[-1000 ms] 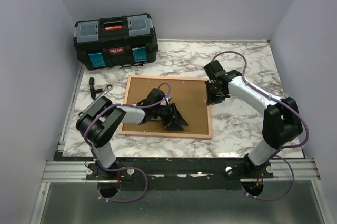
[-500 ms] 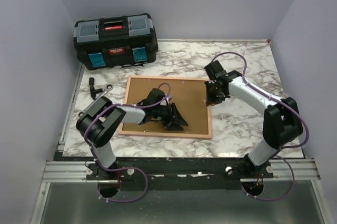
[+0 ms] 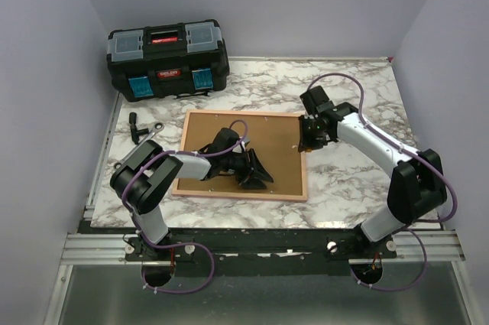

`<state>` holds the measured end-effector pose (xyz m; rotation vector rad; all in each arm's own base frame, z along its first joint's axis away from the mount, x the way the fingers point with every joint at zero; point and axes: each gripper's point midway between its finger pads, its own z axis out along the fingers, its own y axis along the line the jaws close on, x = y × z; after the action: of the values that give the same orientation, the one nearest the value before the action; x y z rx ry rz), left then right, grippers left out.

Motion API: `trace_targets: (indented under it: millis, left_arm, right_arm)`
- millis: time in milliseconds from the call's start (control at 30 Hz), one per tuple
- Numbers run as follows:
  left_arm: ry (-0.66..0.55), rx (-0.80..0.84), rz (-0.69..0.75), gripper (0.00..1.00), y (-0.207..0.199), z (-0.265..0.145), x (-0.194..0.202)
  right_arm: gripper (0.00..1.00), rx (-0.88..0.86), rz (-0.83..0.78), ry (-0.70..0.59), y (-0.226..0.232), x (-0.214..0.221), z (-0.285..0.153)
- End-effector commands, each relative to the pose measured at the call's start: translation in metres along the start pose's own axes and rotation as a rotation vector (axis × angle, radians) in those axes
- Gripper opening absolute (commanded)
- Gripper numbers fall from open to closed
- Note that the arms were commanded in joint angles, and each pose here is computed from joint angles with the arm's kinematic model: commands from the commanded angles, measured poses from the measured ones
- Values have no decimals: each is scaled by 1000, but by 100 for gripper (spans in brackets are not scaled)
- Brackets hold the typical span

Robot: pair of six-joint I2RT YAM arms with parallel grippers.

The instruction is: Take the photo out of the frame

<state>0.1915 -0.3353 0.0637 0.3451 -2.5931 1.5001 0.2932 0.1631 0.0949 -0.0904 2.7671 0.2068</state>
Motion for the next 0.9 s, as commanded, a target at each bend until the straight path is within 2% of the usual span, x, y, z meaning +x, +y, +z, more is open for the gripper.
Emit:
trace_targets:
  millis: [0,333,700,867]
  left_arm:
    - [-4,61,62,45,-16,-5,5]
    - [-71,152,239,53,-55,-28,9]
    - [-171,173,434,54,-80,-39,0]
    - [-207,217,580,55,-107,-49,-1]
  right_arm:
    - [1,8,20,-49,-3,-3,-18]
    - [1,-146,54,-61,16,18,-13]
    - [1,-318,93,-68,31,52,-13]
    - [1,-374,91,-68,36,63,-14]
